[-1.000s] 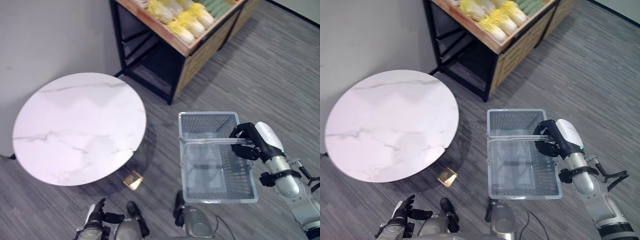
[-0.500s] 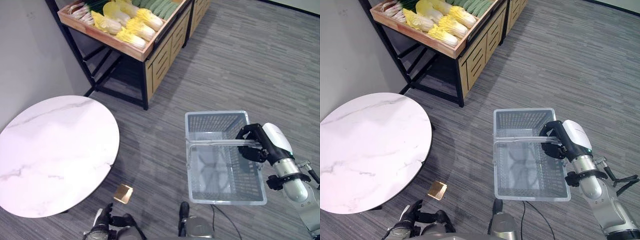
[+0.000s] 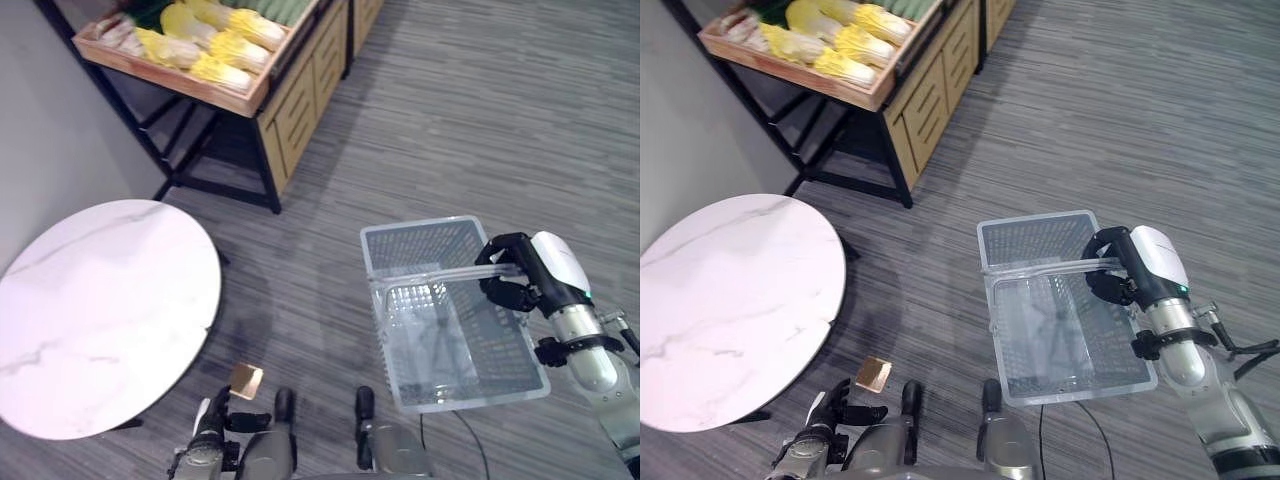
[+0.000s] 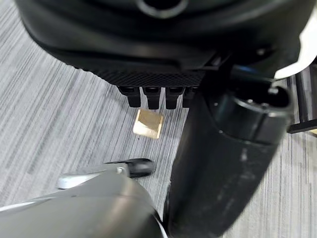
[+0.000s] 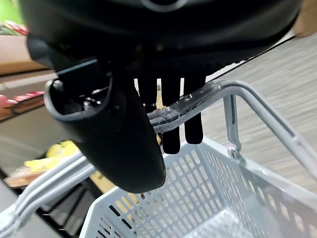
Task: Get the vegetables into the basket
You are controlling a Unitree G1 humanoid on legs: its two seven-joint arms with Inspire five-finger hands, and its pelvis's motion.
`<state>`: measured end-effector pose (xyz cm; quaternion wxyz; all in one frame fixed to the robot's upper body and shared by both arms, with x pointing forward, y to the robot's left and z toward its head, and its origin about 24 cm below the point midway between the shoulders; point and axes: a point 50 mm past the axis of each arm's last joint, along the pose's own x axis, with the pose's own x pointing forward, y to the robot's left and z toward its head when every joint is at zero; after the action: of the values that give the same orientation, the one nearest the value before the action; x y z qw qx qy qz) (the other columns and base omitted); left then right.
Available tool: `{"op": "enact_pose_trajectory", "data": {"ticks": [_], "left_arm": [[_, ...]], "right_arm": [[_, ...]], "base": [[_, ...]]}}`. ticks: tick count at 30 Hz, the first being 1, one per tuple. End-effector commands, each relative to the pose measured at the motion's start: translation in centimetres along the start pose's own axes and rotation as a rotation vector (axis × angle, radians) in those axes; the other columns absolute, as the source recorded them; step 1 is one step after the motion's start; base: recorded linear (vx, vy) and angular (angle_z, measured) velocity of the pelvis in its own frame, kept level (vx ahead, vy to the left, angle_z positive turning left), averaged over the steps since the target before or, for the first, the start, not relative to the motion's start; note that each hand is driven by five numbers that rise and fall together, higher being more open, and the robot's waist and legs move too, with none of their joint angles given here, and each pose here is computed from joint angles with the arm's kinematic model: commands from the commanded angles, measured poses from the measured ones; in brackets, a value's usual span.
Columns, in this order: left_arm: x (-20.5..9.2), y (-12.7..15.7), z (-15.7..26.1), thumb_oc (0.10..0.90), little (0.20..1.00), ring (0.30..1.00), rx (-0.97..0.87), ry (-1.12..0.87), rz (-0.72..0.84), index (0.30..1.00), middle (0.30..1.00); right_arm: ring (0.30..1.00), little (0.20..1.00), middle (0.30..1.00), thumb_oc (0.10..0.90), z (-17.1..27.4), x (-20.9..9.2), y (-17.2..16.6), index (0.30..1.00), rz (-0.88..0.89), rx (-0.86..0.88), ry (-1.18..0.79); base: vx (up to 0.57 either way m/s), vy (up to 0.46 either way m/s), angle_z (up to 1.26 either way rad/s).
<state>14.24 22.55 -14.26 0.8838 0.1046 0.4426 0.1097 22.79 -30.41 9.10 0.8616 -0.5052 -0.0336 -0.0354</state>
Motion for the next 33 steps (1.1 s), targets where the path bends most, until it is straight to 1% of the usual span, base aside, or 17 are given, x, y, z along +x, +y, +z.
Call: {"op": "enact_pose_trajectory", "data": {"ticks": [1,6,10,13,15,18,19,23,26,29,33], "left_arm": [[-0.3,1.5,-1.1,0.900,1.000,1.000,0.057,0.015,0.043,1.000,1.000],[-0.3,1.2,-1.5,0.900,1.000,1.000,0.121,0.031,0.013,1.000,1.000],[-0.1,1.9,-1.1,0.900,1.000,1.000,0.123,0.019,0.035,1.000,1.000],[-0.1,2.6,-1.1,0.900,1.000,1.000,0.119,0.016,0.062,1.000,1.000],[-0.1,2.9,-0.9,0.900,1.000,1.000,0.122,0.009,0.071,1.000,1.000],[-0.1,2.9,-0.8,0.900,1.000,1.000,0.120,0.007,0.071,1.000,1.000],[-0.1,2.7,-0.8,0.900,1.000,1.000,0.119,0.006,0.067,1.000,1.000],[-0.2,2.5,-1.2,0.900,1.000,1.000,0.136,0.019,0.054,1.000,1.000],[-0.5,2.1,-2.3,0.900,1.000,1.000,0.141,0.059,0.033,1.000,1.000],[-0.8,1.7,-3.3,0.900,1.000,1.000,0.147,0.092,0.024,1.000,1.000],[-0.9,1.2,-3.7,0.900,1.000,1.000,0.144,0.113,0.022,1.000,1.000]], "right_arm": [[0.300,0.300,0.300,0.400,6.1,2.6,-6.6,0.300,-0.331,0.007,-0.324],[0.300,0.300,0.300,0.400,5.9,2.9,-5.8,0.300,-0.344,0.043,-0.294],[0.300,0.300,0.300,0.400,5.3,3.4,-4.7,0.300,-0.335,0.069,-0.255],[0.300,0.300,0.300,0.400,3.9,3.7,-3.3,0.300,-0.309,0.091,-0.174],[0.300,0.300,0.300,0.400,1.7,3.4,-2.2,0.300,-0.276,0.049,-0.063],[0.300,0.300,0.300,0.400,0.9,3.1,-1.8,0.300,-0.264,0.035,-0.025],[0.300,0.300,0.300,0.400,-0.5,2.7,-1.2,0.300,-0.247,0.019,0.040],[0.300,0.300,0.300,0.400,-3.3,1.2,0.2,0.300,-0.212,0.001,0.175],[0.300,0.300,0.300,0.400,-5.9,-0.8,1.8,0.300,-0.161,-0.027,0.306],[0.300,0.300,0.300,0.400,-6.9,-1.8,2.7,0.300,-0.162,-0.007,0.377],[0.300,0.300,0.300,0.400,-7.4,-2.1,3.5,0.300,-0.173,0.019,0.419]], "base": [[0.19,0.328,-0.95],[0.12,0.258,-0.71],[0.07,0.139,-0.51],[0.10,0.095,-0.35],[0.11,0.022,-0.21],[0.06,-0.021,-0.01],[0.04,-0.048,0.01],[0.02,-0.081,0.03],[0.03,-0.099,0.17],[0.01,-0.058,0.03],[-0.01,-0.001,0.00]]}}
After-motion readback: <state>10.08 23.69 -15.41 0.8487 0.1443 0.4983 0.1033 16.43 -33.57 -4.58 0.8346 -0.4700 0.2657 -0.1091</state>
